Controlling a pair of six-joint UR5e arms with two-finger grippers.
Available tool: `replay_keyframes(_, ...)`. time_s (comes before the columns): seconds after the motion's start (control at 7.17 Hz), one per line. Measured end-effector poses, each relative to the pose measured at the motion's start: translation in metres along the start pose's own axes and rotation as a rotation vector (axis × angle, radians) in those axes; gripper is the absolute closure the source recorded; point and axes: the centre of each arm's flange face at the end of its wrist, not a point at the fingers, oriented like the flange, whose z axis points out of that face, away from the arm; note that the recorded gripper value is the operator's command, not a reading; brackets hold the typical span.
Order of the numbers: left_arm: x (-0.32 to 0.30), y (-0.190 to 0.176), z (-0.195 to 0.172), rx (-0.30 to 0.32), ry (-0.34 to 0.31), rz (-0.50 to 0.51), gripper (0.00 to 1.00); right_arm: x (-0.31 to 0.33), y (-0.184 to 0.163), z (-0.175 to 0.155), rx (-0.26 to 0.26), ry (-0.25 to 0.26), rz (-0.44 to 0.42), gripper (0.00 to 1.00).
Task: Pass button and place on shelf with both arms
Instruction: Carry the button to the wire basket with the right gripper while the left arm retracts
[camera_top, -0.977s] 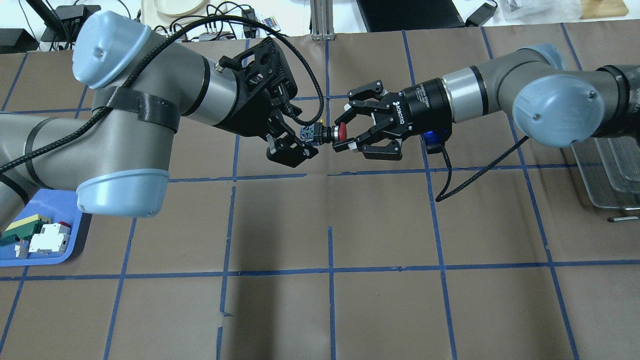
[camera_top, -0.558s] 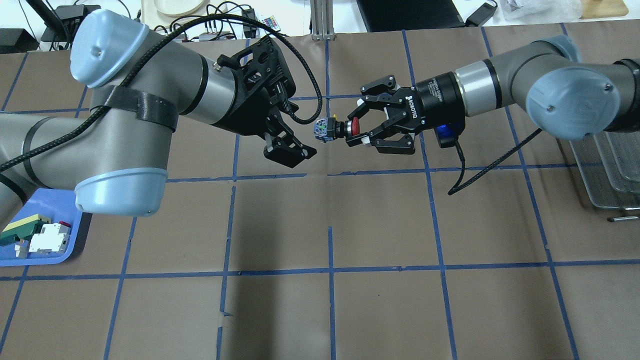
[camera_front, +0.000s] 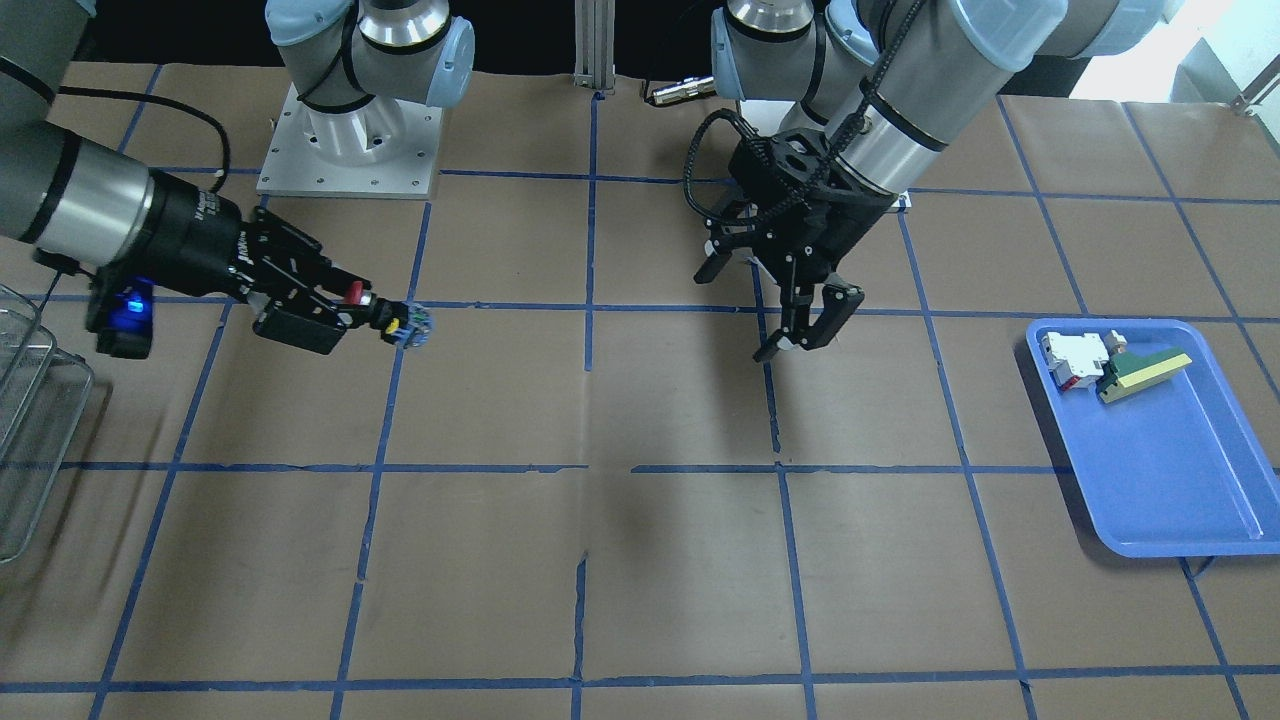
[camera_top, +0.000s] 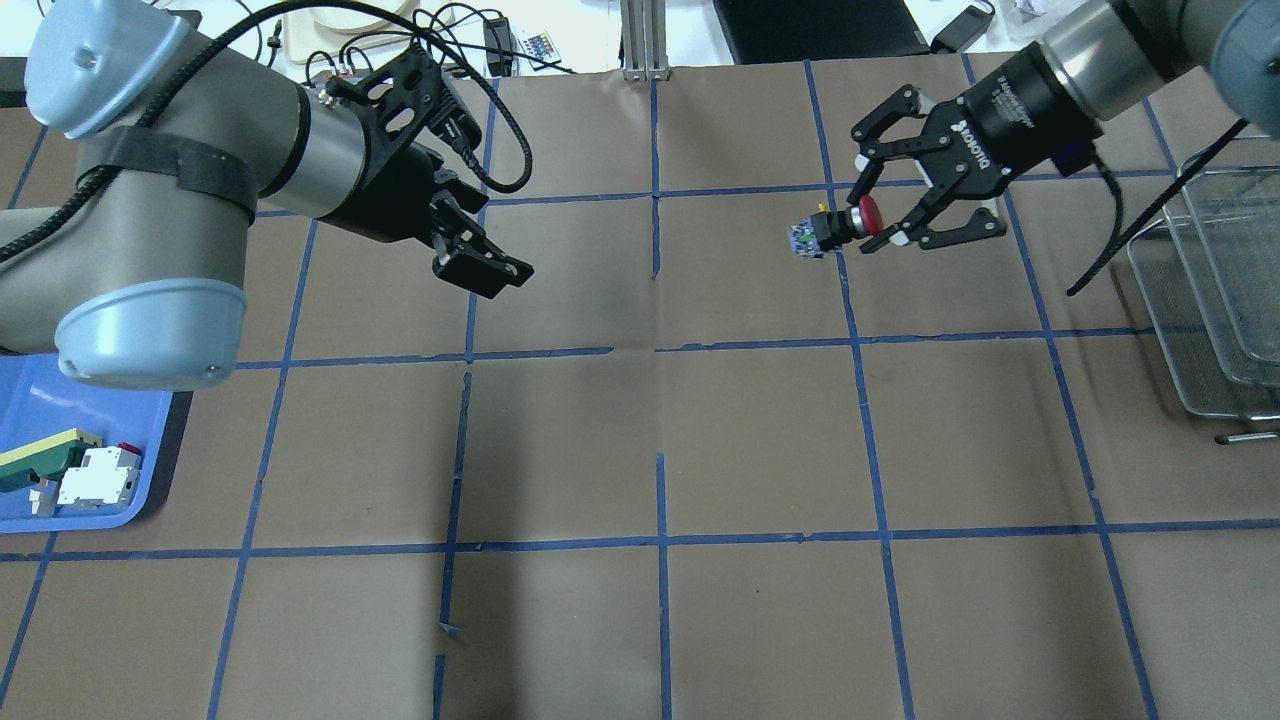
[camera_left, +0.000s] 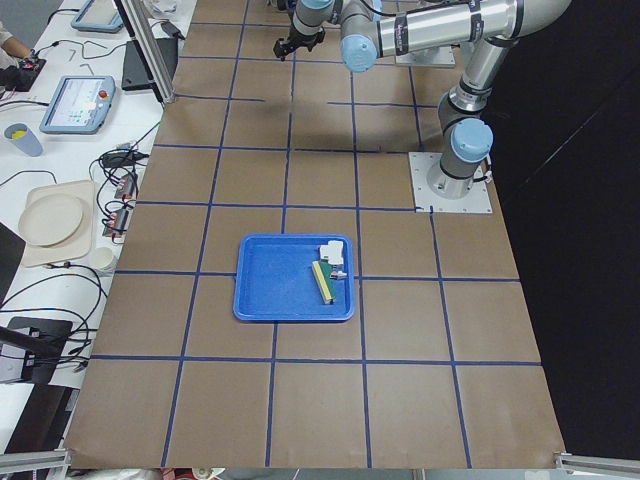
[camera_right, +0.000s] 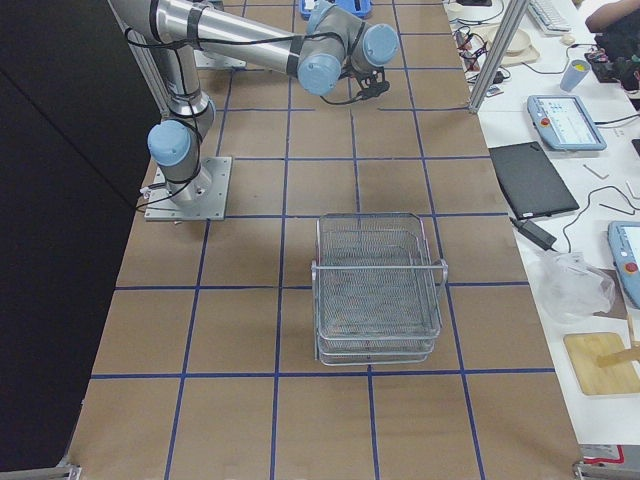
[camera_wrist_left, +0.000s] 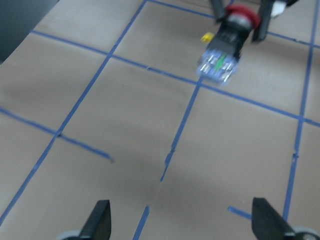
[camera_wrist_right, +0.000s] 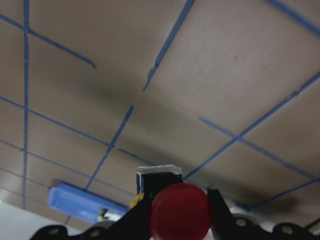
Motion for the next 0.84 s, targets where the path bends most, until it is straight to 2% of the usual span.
replay_keyframes(0.14,-0.013,0.010,0.003,-0.066,-0.034,-0.096,0.00,0.013,-0.015,-0.030,0.137,0.127,-0.196,0.94)
replay_keyframes(0.28,-0.024,0.016,0.004,-0.124,-0.079,-0.192,0.00,0.030,-0.032,-0.060,0.234,0.268,-0.366,0.94)
replay_keyframes(0.56,-0.055,0.011,0.001,-0.239,-0.145,-0.351,0.00,0.063,-0.062,-0.119,0.359,0.515,-0.620,0.94)
replay_keyframes(0.7,-0.076,0.000,-0.003,-0.305,-0.154,-0.434,0.00,0.079,-0.079,-0.144,0.405,0.612,-0.719,0.94)
replay_keyframes(0.84,-0.096,-0.011,-0.009,-0.374,-0.165,-0.499,0.00,0.095,-0.098,-0.165,0.443,0.684,-0.782,0.94)
